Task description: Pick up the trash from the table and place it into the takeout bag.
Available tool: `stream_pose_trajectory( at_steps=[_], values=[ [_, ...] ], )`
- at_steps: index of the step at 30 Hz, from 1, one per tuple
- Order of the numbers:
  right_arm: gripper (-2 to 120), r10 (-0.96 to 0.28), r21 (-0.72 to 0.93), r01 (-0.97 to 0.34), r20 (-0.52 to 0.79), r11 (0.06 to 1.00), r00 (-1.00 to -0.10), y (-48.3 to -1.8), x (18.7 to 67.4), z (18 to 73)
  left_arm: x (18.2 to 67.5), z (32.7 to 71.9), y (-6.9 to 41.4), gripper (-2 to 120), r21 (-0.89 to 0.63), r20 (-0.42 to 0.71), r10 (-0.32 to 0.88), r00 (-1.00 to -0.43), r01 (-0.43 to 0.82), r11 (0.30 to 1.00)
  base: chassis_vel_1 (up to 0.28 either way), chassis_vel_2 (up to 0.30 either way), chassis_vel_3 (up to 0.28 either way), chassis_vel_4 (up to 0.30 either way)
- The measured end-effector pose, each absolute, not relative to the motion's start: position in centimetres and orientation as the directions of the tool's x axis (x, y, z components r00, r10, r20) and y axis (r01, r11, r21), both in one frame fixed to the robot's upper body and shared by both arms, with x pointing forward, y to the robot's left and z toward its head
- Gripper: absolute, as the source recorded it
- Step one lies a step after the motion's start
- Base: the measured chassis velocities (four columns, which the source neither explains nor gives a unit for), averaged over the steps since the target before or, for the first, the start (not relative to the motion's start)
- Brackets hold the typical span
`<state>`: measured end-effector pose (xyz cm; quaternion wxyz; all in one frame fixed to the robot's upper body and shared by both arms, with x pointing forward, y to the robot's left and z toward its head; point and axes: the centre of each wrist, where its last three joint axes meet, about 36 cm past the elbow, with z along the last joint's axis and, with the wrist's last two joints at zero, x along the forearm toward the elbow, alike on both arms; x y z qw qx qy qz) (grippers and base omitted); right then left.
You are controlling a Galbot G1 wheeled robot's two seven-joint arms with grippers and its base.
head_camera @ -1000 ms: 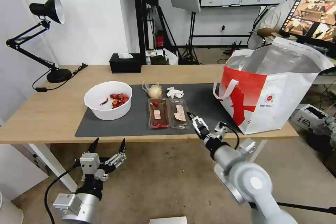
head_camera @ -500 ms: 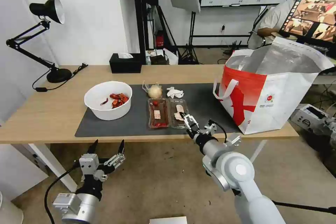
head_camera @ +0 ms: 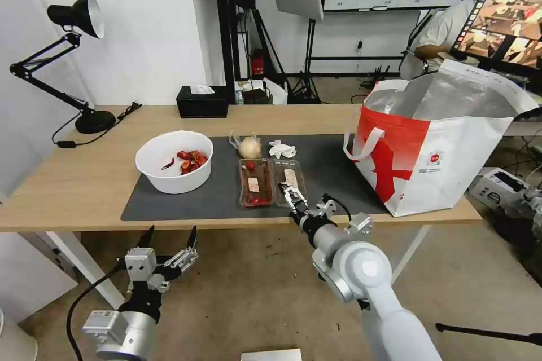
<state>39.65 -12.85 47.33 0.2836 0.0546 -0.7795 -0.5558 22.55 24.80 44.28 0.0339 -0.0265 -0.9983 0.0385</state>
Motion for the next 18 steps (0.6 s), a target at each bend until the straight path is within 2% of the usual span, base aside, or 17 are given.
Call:
stream_pose_trajectory(
  at_steps=[18],
  values=[
    [100, -0.382, 0.891, 0.253, 0.398, 0.377, -0.834, -12.75, 40.3, 47.16, 22.47, 44.43, 24.74, 100, -0.091, 0.064, 0.053, -0.997, 0.047, 0.995, 0.0, 0.0, 0.0, 0.0]
  ],
)
